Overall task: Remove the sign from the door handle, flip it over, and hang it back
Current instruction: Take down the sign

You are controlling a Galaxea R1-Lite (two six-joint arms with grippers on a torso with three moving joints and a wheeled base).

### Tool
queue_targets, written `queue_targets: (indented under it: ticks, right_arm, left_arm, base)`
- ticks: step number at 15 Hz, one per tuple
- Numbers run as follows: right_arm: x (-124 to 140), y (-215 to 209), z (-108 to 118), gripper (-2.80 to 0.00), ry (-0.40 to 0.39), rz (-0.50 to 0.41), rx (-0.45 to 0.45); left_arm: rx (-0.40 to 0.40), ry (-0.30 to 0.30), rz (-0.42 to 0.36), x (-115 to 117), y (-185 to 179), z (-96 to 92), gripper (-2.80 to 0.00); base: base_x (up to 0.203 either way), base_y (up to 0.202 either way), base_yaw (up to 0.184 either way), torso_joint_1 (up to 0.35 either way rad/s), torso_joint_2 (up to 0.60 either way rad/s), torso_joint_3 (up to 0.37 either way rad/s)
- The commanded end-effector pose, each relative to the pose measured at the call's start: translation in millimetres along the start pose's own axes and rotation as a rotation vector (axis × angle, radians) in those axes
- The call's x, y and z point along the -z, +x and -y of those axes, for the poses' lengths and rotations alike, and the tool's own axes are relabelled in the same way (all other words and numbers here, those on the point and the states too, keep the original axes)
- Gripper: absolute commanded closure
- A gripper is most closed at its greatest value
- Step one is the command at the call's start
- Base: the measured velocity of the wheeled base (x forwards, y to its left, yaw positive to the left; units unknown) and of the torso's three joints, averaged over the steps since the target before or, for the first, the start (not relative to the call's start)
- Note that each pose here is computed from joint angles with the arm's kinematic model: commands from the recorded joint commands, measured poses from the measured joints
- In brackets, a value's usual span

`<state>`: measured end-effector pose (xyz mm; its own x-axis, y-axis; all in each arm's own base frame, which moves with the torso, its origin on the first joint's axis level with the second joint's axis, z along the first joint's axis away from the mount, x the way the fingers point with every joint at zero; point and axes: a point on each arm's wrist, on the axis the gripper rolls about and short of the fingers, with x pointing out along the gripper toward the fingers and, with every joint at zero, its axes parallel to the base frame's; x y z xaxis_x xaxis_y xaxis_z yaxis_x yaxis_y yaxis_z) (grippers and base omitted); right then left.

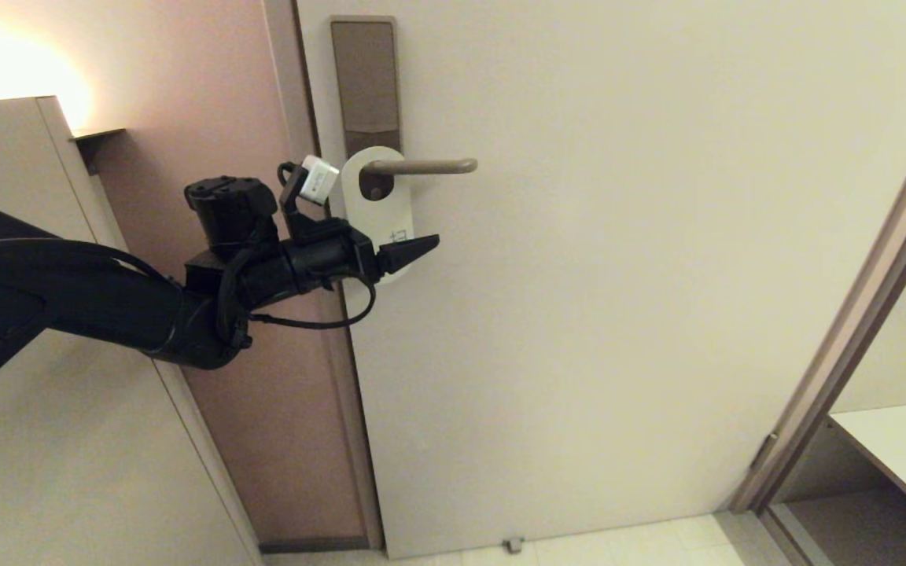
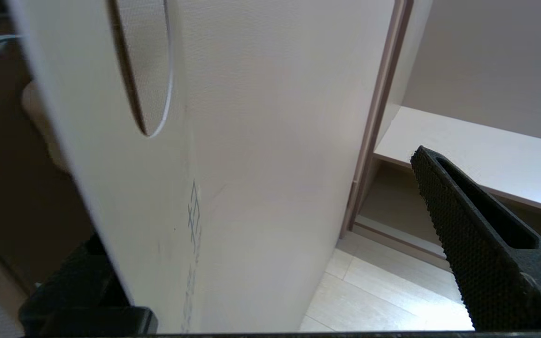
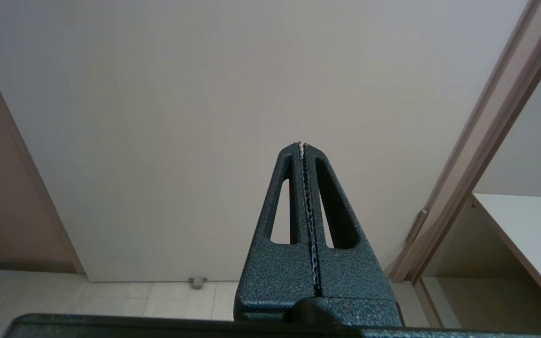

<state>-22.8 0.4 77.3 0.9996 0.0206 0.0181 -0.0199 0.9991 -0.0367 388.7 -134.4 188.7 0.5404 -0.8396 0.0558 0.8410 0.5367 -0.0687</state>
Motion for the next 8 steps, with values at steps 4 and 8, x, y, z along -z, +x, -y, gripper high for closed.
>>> queue_targets:
  ticks: [4,8]
  right_arm:
    - [0.0,0.0,0.0,0.0,0.0,0.0,-0.001]
    - [0.0,0.0,0.0,0.0,0.0,0.0,-0.001]
  left_arm:
    - [0.004,-0.001,0.002,0.5,0.5,-0.5,0.0]
    - [-0.004,0.005,0.01,-3.3,-1.0,0.3,0.0]
  base:
    - [0.0,0.0,0.0,0.0,0.0,0.0]
    - [0.0,0.0,0.0,0.0,0.0,0.0]
